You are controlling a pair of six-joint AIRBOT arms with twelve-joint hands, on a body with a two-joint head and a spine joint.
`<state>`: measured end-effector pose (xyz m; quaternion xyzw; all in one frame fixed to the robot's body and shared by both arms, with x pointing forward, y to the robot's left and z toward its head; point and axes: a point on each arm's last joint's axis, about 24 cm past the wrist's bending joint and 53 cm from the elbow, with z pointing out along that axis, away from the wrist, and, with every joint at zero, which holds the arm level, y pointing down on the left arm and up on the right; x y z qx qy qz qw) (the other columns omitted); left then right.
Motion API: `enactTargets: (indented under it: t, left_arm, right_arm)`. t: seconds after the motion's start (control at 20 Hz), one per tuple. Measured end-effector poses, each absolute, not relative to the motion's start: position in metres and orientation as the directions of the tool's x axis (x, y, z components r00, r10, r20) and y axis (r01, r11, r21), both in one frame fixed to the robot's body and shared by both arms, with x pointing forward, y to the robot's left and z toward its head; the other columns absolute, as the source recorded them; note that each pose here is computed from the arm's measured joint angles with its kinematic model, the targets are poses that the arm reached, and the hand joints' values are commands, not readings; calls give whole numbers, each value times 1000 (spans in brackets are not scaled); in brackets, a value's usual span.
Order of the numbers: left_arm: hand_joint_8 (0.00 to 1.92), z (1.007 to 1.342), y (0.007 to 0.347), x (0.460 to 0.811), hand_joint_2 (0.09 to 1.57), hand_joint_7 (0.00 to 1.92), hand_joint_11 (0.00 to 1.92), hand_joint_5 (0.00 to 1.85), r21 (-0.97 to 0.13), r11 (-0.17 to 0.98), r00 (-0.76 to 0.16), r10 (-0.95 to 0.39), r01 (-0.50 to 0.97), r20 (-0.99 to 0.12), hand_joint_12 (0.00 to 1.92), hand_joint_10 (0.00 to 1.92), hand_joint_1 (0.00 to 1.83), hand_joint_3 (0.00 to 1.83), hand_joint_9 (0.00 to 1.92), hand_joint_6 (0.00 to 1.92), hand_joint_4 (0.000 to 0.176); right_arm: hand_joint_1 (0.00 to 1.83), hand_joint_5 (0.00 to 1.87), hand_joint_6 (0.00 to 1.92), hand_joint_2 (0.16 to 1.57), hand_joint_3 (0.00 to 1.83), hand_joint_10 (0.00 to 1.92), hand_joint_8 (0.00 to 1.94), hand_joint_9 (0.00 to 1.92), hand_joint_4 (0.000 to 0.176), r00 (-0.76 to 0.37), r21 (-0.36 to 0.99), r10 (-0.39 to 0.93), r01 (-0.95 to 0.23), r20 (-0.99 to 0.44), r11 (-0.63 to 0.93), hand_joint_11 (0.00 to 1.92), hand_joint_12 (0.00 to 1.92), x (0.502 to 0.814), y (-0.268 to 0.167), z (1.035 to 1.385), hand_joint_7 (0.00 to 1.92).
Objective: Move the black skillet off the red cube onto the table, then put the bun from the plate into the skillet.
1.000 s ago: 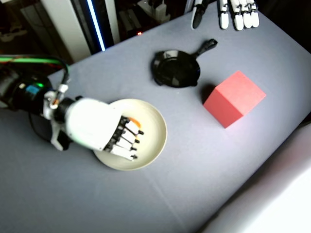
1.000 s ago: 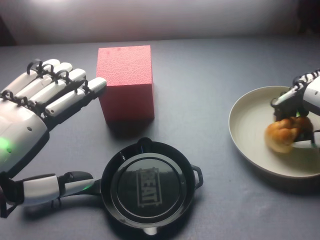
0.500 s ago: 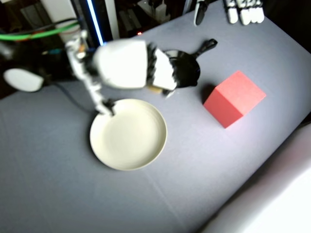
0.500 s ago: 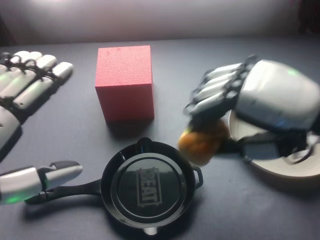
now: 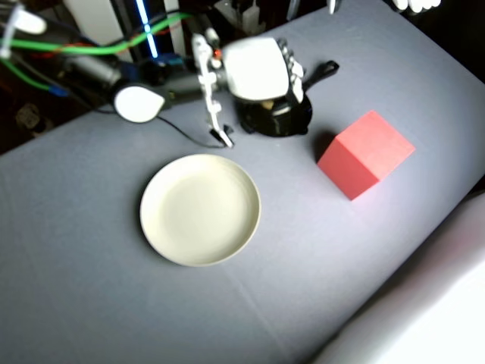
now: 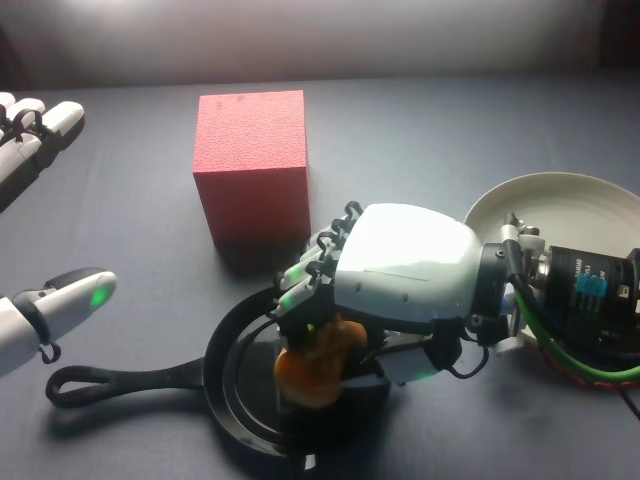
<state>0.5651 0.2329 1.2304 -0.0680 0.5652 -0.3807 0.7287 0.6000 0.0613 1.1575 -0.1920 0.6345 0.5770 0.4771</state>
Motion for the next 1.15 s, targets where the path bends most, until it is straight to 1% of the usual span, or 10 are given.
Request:
enactTargets:
  t: [0.05,0.1,0.5,0.55,0.75,0.95,1.0,1.05,1.1,1.15]
  left_arm:
    - [1,1230,233,565,1170,187,0,128,-529,700,71,-632,479,-772,384,0,231,1,147,0,80]
    - [2,1231,232,565,1177,178,0,120,-529,700,70,-632,480,-772,336,2,236,2,137,1,69]
    - [3,1228,233,563,1174,196,0,142,-538,700,66,-635,469,-769,415,4,254,0,168,2,73]
    - [4,1228,233,563,1174,208,0,144,-539,700,68,-637,468,-768,454,6,238,0,184,1,66]
    - [2,1233,230,563,1194,200,0,78,-533,690,71,-641,490,-764,518,5,180,2,207,0,48]
    - [0,1243,235,569,1167,154,0,0,-558,647,74,-685,519,-725,635,7,192,0,246,0,8]
    - [2,1246,234,569,1229,77,0,0,-565,638,78,-696,523,-714,415,5,128,9,158,0,22]
    - [2,1249,232,569,1229,77,0,0,-562,628,74,-699,538,-711,415,5,128,9,158,0,22]
    - [3,1254,228,569,1264,87,27,0,-556,607,66,-707,568,-704,28,11,231,5,130,0,86]
    - [0,1259,228,570,1304,84,49,0,-561,590,66,-721,580,-690,24,12,245,19,143,0,84]
  right_arm:
    - [918,379,32,974,0,311,208,316,86,-471,550,306,-791,-827,269,5,1024,602,60,1157,380]
    - [875,303,6,942,0,196,105,336,95,-474,554,309,-789,-825,268,0,996,602,60,1157,388]
    - [846,0,0,849,0,6,1,114,175,-456,601,450,-755,-768,262,0,459,607,-4,1188,65]
    - [896,0,0,844,0,0,0,22,136,-440,623,502,-728,-745,285,0,110,616,-33,1192,12]
    - [851,0,0,807,0,0,0,0,174,-329,652,668,-692,-667,310,0,0,623,-118,1218,0]
    - [828,35,3,861,2,10,6,71,146,-218,642,766,-703,-604,306,33,15,602,-163,1233,69]
    - [795,123,2,999,6,16,6,256,77,-198,637,783,-710,-589,300,220,120,595,-171,1236,225]
    - [795,123,2,999,6,16,6,256,77,-175,631,796,-715,-580,303,220,120,590,-178,1240,225]
    - [616,197,5,1160,6,29,15,525,36,-136,615,808,-722,-574,315,427,188,584,-190,1247,467]
    - [592,183,0,1200,3,16,6,588,28,-107,609,820,-724,-562,323,460,190,582,-196,1254,502]
